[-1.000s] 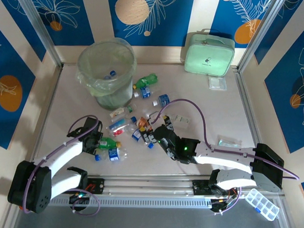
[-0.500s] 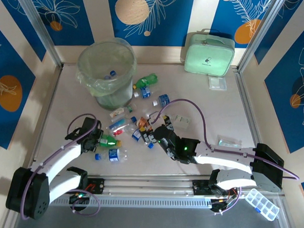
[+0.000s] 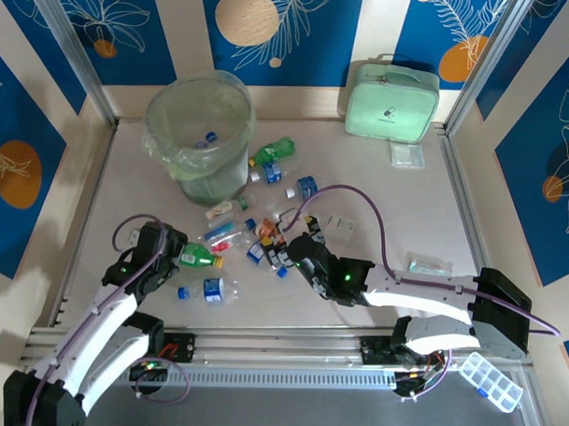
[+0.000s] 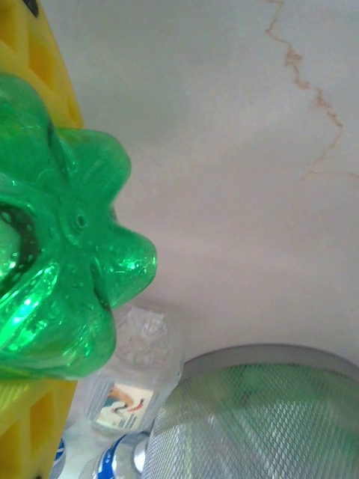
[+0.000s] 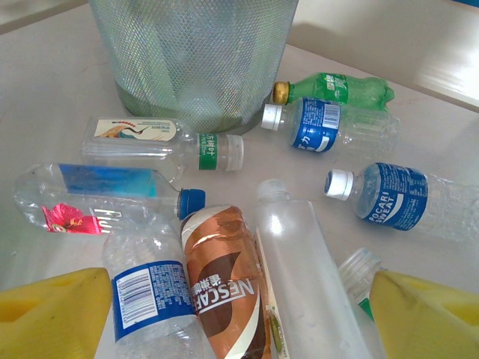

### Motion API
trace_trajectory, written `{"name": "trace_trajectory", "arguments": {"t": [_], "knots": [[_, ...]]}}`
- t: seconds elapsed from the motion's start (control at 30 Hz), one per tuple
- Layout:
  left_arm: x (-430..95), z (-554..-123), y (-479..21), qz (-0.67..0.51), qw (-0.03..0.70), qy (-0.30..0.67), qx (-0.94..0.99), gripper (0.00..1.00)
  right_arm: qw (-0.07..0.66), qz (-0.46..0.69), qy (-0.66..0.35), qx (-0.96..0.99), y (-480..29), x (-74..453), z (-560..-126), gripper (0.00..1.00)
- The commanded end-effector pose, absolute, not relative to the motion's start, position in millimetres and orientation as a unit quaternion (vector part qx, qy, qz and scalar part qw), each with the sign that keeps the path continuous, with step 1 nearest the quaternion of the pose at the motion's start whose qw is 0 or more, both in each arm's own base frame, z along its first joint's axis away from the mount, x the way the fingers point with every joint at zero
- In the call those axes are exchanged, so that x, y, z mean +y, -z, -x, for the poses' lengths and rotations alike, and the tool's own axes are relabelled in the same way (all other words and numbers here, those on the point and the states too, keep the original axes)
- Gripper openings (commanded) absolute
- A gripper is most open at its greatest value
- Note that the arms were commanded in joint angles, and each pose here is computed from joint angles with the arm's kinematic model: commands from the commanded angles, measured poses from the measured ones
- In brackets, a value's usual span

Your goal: Put the plastic bottles in the bin

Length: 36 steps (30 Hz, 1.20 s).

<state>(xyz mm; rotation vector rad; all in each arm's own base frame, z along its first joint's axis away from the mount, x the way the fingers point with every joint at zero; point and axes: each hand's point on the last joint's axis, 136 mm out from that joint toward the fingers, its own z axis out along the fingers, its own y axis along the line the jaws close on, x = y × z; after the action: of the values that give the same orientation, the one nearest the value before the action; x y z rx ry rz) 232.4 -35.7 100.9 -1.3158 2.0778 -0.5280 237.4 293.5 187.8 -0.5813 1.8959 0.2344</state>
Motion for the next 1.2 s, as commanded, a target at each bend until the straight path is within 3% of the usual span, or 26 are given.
{"name": "trace_trajectory", "arguments": {"t": [0.0, 0.47, 0.7, 1.17], "knots": [[-33.3, -232.8, -123.6, 0.455, 0.340, 0.193, 0.800, 0.38, 0.553, 0.236, -0.102, 0.793, -195.2, 293.6, -239.9, 0.90], [-75.7, -237.7, -240.9, 0.177, 0.471, 0.275, 0.819, 0.34, 0.553, 0.235, -0.107, 0.792, -196.0, 293.8, -237.1, 0.90], [-79.3, -246.6, -305.8, 0.130, 0.504, 0.262, 0.812, 0.30, 0.556, 0.234, -0.106, 0.791, -197.8, 293.7, -235.9, 0.90], [-105.3, -384.3, -423.1, 0.139, 0.528, 0.286, 0.788, 0.27, 0.553, 0.240, -0.108, 0.790, -196.1, 297.0, -235.1, 0.90]]}}
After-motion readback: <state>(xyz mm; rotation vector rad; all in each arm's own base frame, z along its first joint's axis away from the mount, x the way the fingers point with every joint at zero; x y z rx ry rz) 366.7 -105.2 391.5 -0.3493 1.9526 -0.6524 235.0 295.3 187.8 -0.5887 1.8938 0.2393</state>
